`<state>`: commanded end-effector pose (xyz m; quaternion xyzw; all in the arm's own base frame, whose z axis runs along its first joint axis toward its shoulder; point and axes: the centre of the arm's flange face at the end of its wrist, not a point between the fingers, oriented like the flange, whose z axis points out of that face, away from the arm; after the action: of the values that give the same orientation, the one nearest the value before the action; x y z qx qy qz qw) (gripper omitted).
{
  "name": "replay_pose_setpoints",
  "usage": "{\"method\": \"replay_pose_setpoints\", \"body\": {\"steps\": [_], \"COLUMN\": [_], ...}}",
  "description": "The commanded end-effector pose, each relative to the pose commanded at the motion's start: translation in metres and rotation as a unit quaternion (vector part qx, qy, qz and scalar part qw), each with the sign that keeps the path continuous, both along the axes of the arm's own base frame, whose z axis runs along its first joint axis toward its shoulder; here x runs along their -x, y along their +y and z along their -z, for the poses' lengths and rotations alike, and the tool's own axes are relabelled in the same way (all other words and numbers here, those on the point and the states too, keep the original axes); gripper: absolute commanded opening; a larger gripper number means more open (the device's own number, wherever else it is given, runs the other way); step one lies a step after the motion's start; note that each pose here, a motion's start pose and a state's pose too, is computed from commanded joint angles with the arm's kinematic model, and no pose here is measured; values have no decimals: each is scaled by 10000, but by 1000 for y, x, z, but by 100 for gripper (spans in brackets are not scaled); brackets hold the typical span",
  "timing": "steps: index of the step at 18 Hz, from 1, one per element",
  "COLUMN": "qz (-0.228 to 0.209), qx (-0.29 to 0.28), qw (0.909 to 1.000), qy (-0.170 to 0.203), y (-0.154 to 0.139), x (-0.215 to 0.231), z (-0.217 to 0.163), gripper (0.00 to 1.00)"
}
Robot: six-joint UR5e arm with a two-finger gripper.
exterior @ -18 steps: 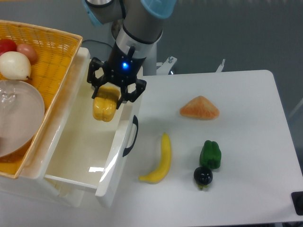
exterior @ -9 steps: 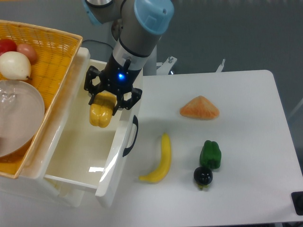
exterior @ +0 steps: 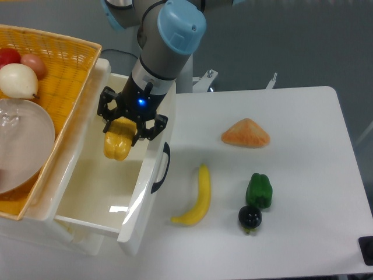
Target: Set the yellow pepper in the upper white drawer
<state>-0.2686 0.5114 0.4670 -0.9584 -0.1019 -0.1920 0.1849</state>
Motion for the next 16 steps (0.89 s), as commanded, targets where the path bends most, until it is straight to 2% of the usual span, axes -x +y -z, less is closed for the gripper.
{"method": "replay_pose_setpoints", "body": {"steps": [1,10,15,16], "qz": [20,-21,122,261], "qx": [-23,-89,-685,-745], "qw": [10000,9999,9941,9924], "qy": [26,75,828,943], "y": [0,-5,-21,-22], "x": [0,4,33,36], "z": [-1,-9,-38,-39], "gripper": [100,100,100,100]}}
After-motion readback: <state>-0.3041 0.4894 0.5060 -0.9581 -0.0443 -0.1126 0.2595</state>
